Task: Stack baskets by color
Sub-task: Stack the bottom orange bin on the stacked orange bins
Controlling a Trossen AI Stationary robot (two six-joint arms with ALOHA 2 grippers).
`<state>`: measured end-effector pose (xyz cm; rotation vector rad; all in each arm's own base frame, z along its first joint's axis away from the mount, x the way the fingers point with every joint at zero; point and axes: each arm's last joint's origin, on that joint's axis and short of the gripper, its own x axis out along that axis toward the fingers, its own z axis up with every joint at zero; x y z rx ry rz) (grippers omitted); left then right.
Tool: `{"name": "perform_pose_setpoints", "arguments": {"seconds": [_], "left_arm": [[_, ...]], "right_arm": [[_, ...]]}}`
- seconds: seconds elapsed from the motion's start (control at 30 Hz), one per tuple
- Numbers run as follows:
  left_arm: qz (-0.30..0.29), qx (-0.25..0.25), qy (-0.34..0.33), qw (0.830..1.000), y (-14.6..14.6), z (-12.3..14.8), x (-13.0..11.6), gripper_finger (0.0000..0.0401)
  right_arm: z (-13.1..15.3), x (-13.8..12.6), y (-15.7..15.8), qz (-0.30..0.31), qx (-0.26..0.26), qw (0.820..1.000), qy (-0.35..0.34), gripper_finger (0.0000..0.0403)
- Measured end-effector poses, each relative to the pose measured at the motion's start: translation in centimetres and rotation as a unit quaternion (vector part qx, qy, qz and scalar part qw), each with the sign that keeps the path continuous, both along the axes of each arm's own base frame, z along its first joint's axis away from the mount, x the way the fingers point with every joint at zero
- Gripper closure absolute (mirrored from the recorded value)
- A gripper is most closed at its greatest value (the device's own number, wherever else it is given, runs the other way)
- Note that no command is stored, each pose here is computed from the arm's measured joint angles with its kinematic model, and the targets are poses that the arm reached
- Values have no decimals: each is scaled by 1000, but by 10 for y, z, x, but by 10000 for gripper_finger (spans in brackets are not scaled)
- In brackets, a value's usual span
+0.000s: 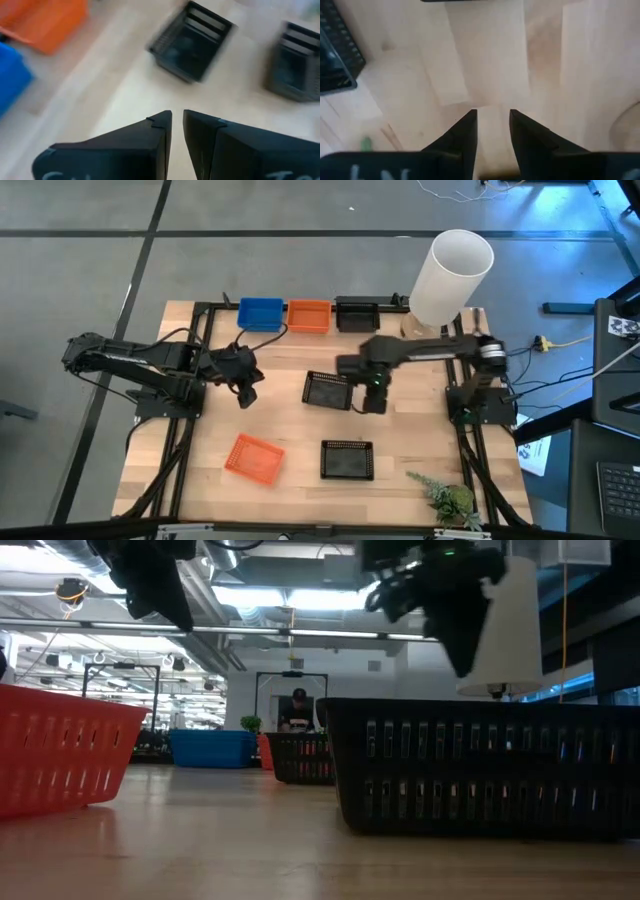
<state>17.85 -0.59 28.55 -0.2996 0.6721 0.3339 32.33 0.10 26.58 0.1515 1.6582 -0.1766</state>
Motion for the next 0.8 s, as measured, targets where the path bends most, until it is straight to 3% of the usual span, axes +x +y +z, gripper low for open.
{"name": "perform_pose_setpoints", "arguments": {"seconds": [0.13, 0.3, 0.6, 0.73, 0.8], "left_arm": [[-74, -57, 24, 995, -7, -6, 7, 362], [-135, -76, 87, 984, -25, -24, 19, 362], [-160, -161, 220, 949, -62, -63, 33, 320], [-182, -154, 242, 941, -74, -71, 34, 296], [-196, -124, 240, 943, -79, -72, 33, 287]], "right_arm": [[-10, -27, 17, -39, -2, 998, -41, 289], [-22, -47, 34, -61, 5, 994, -90, 289], [-43, -60, 47, -80, 14, 990, -115, 289], [-50, -61, 49, -78, 15, 990, -119, 289], [-50, -60, 49, -78, 16, 989, -122, 289]]}}
